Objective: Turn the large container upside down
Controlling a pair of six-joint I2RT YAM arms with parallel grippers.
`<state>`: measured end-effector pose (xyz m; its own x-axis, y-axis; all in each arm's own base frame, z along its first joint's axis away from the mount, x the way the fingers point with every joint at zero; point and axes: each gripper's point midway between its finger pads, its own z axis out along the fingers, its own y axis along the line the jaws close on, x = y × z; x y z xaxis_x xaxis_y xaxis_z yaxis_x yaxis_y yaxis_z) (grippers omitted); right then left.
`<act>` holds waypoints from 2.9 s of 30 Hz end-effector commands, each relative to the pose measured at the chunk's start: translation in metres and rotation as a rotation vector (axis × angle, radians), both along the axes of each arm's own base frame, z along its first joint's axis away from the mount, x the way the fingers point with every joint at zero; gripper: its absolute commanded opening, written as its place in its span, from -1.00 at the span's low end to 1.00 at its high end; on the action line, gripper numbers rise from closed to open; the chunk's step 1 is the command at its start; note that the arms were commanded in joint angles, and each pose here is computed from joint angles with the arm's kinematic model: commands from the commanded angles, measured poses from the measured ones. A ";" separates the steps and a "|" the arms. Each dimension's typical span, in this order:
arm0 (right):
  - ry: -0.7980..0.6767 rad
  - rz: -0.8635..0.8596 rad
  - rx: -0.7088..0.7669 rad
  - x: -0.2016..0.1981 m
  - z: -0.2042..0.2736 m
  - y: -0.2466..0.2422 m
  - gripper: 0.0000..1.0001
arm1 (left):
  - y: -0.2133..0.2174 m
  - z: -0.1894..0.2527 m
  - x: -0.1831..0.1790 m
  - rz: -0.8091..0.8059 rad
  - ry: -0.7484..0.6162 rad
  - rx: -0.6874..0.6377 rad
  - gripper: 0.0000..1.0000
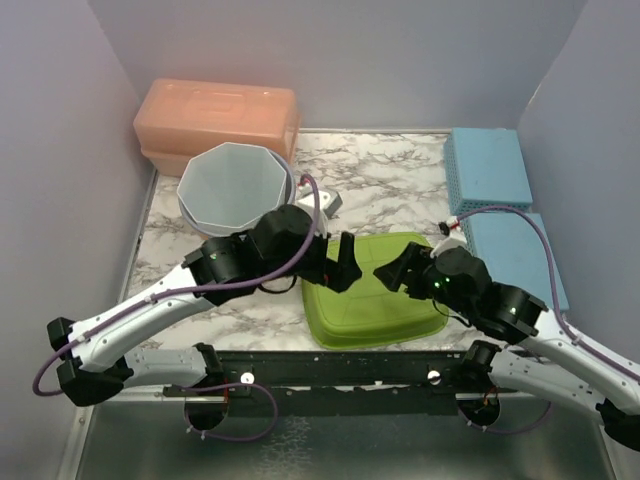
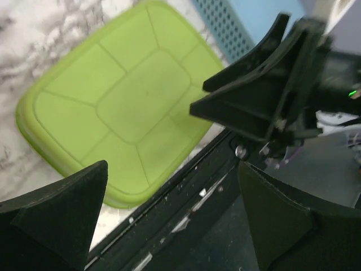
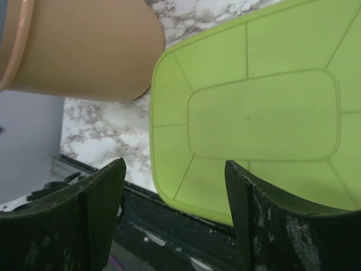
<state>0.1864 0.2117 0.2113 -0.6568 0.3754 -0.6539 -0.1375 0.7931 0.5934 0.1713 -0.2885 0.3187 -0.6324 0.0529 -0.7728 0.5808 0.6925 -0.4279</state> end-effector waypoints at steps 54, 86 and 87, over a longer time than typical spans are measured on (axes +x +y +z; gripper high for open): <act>0.242 -0.088 -0.091 0.085 -0.078 -0.019 0.64 | -0.017 -0.154 0.069 0.318 0.256 0.140 0.98; 0.074 -0.071 -0.307 0.280 -0.113 -0.014 0.65 | 0.032 0.016 0.070 0.340 -0.050 0.037 0.98; 0.064 -0.059 -0.296 0.282 -0.110 -0.011 0.65 | 0.037 0.018 0.070 0.353 -0.056 0.045 0.98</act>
